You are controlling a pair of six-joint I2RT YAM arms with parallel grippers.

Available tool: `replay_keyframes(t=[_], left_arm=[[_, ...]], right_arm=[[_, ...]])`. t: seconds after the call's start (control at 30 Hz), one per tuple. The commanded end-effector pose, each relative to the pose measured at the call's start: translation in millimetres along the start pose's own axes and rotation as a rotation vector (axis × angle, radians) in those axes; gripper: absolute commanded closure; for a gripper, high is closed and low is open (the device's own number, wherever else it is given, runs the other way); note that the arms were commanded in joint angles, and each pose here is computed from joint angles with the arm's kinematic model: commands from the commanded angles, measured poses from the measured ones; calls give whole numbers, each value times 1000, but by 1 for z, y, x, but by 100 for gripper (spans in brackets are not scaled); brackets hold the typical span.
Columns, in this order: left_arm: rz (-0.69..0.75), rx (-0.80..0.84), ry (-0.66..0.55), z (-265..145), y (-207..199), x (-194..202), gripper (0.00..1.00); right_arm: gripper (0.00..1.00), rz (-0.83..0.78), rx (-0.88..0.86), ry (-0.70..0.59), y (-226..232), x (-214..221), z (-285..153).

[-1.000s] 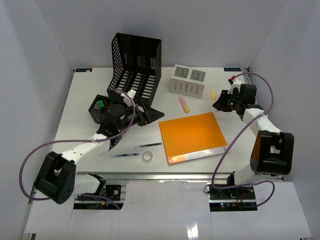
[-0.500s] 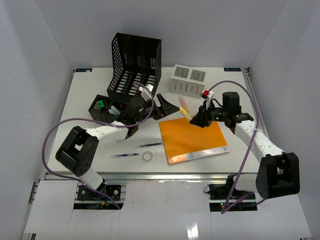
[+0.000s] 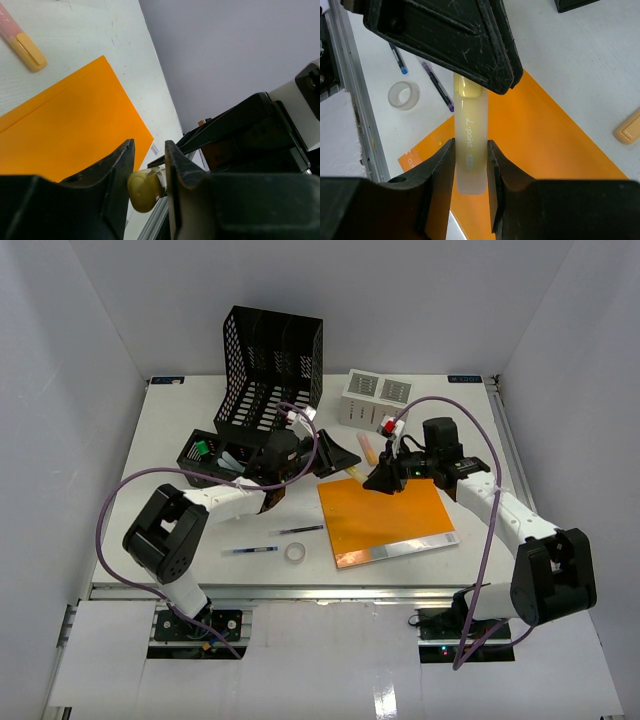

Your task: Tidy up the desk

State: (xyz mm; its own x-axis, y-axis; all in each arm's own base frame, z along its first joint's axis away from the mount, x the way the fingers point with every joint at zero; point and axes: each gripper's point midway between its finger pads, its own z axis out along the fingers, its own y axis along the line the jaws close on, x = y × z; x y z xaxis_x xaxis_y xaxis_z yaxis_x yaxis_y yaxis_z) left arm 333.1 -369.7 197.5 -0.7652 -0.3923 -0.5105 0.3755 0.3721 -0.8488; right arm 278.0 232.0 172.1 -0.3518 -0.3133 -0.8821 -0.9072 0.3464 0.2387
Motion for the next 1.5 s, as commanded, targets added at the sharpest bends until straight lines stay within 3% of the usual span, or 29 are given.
replay_keyframes(t=[0.0,0.1,0.17,0.27,0.33,0.37,0.53,0.7,0.9,1.07,1.23,1.47], left_arm=[[28,40,-2,0,-18,-7,62],[27,34,8,-1,-17,-5,74],[27,29,13,-2,-16,-4,83],[40,15,20,-5,-15,-2,96],[47,-21,13,-8,-9,-3,100],[55,-45,9,-11,-6,-4,100],[105,-180,-32,-33,13,-22,100],[189,-394,-77,-78,48,-53,100],[316,-638,-243,-161,55,-134,100],[381,-820,-323,-215,72,-174,100],[402,-882,-364,-234,81,-197,100],[408,-924,-321,-227,112,-199,100]], right_arm=[[88,-50,17,-20,-6,-16,2],[84,-41,24,-12,-10,-13,5],[74,-39,19,-5,-12,-14,7],[45,-48,15,9,-15,-15,11],[25,-65,23,13,-18,-17,11],[20,-74,27,15,-19,-17,11],[4,-124,47,21,-21,-17,6],[2,-175,49,18,-21,-14,2],[2,-156,47,35,-30,-9,8],[2,-139,59,46,-40,-10,14],[2,-124,99,74,-56,-7,20],[2,-82,213,130,-95,1,31]])
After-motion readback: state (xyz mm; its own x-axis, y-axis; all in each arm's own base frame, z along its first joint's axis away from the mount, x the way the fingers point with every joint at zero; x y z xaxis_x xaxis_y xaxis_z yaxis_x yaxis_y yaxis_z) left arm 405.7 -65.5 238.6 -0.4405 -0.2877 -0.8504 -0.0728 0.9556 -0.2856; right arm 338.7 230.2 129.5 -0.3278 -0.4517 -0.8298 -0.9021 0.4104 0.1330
